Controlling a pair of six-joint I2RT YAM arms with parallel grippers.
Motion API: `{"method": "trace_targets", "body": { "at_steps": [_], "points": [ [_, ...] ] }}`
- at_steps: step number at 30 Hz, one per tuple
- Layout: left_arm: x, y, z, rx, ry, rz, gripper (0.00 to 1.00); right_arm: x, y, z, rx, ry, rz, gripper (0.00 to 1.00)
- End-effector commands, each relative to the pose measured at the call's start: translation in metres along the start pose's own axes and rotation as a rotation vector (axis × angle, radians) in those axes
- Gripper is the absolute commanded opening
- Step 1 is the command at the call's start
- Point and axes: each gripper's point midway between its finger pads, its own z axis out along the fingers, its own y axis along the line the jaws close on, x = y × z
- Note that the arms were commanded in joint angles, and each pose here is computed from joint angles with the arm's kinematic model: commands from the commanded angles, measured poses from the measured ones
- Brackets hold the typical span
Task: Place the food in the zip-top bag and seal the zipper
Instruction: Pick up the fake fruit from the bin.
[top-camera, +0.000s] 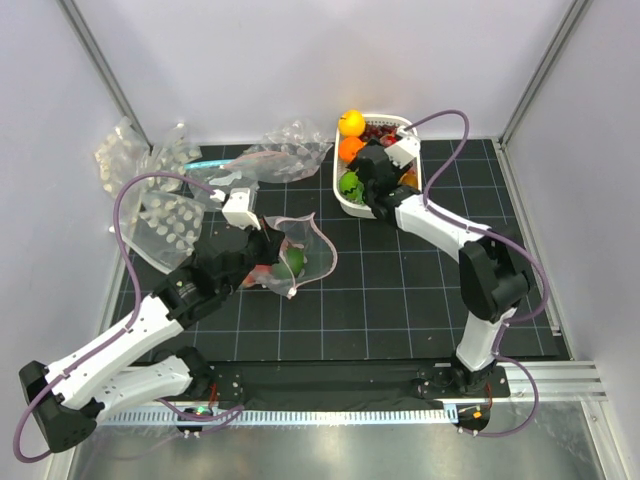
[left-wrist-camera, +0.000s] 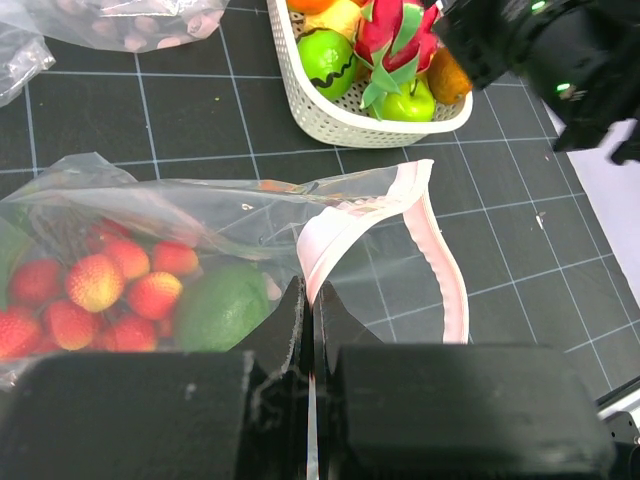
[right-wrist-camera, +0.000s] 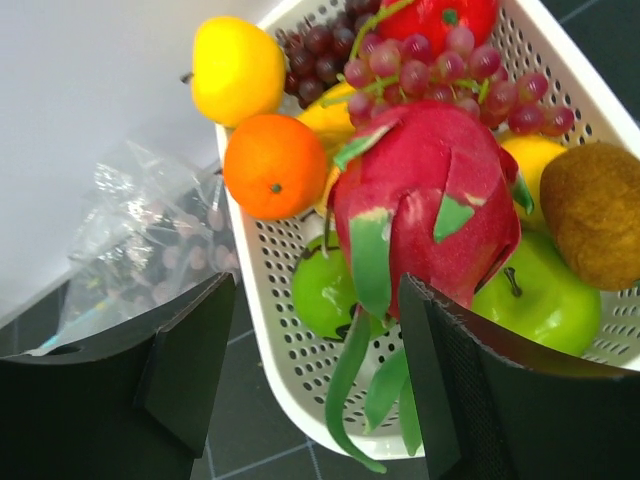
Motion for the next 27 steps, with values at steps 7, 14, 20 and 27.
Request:
{"method": "trace_targets", "body": {
  "at_steps": [7, 14, 20, 27],
  "points": [
    [-0.012, -0.002, 0.0, 0.005, -0.044, -0.013, 0.0, 0.022, -0.01, 0.012, 0.113, 0.058, 0.043, 0.88],
    [-0.012, -0.002, 0.0, 0.005, -0.044, -0.013, 0.0, 0.028, -0.018, 0.015, 0.166, 0.062, 0.048, 0.89],
    [-0.012, -0.003, 0.001, 0.005, -0.042, -0.012, 0.0, 0.049, -0.027, 0.018, 0.2, 0.108, 0.052, 0.89],
    [-0.012, -0.003, 0.001, 0.006, -0.044, -0.013, 0.0, 0.058, -0.028, 0.023, 0.202, 0.091, 0.051, 0.71]
  ]
}}
